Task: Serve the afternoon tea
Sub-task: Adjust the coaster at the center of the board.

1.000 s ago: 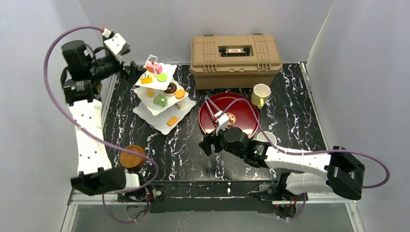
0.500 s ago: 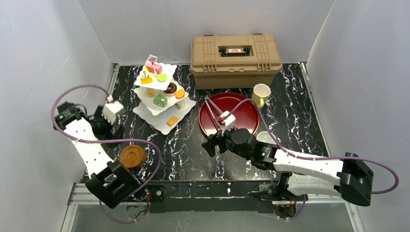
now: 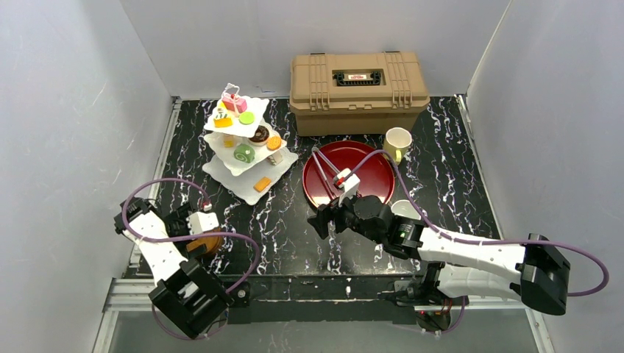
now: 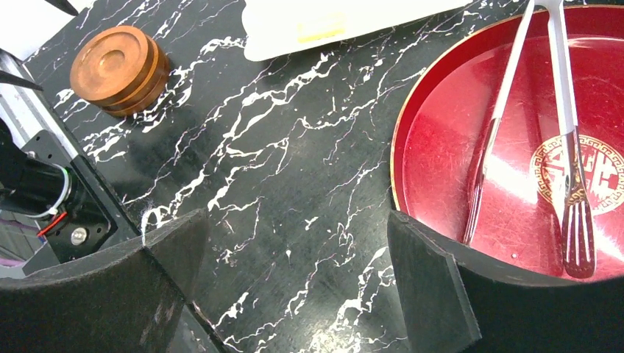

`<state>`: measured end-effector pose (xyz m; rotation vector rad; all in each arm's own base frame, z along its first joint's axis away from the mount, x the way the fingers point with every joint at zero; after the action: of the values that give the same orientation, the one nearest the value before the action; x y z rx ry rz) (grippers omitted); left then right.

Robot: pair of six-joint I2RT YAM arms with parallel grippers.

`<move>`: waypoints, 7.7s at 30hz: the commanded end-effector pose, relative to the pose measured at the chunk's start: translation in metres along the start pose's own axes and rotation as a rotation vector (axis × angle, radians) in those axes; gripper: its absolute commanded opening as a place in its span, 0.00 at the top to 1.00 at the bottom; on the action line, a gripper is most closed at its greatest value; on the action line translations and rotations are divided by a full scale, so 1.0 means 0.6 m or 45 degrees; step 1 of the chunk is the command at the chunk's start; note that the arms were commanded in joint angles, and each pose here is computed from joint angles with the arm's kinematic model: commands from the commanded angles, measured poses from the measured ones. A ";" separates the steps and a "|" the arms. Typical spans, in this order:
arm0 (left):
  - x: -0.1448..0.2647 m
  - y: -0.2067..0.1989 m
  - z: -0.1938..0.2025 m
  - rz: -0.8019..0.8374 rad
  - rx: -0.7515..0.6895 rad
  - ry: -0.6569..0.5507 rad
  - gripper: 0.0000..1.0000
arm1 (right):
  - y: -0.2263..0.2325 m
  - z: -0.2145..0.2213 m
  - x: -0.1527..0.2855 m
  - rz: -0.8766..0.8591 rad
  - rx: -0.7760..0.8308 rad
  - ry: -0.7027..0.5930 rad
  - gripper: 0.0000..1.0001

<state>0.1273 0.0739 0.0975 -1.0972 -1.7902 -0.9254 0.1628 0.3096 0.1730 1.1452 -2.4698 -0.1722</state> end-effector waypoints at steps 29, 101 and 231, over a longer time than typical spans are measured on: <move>-0.056 0.038 -0.071 0.211 -0.102 -0.046 0.02 | -0.010 0.012 -0.030 0.055 -0.036 0.018 0.02; -0.048 0.117 0.072 0.007 0.018 0.073 0.42 | 0.212 0.049 -0.278 -0.632 -0.387 0.186 0.03; -0.018 0.096 -0.100 0.119 -0.030 -0.358 0.41 | -0.009 0.134 -0.174 0.262 0.313 0.393 0.21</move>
<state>0.2124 0.0463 0.1254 -1.3196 -1.9520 -0.8097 0.1826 0.3975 0.0493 0.9671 -2.2985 0.3487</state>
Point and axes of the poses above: each gripper's point midway between its finger pads, its own x axis back along the fingers, its own y axis along the line the jaws close on, z = x × y, the point moved 1 cm from there along x, back along the fingers, and after that the axes turned 2 degrees about -x, right-handed, at the moved point
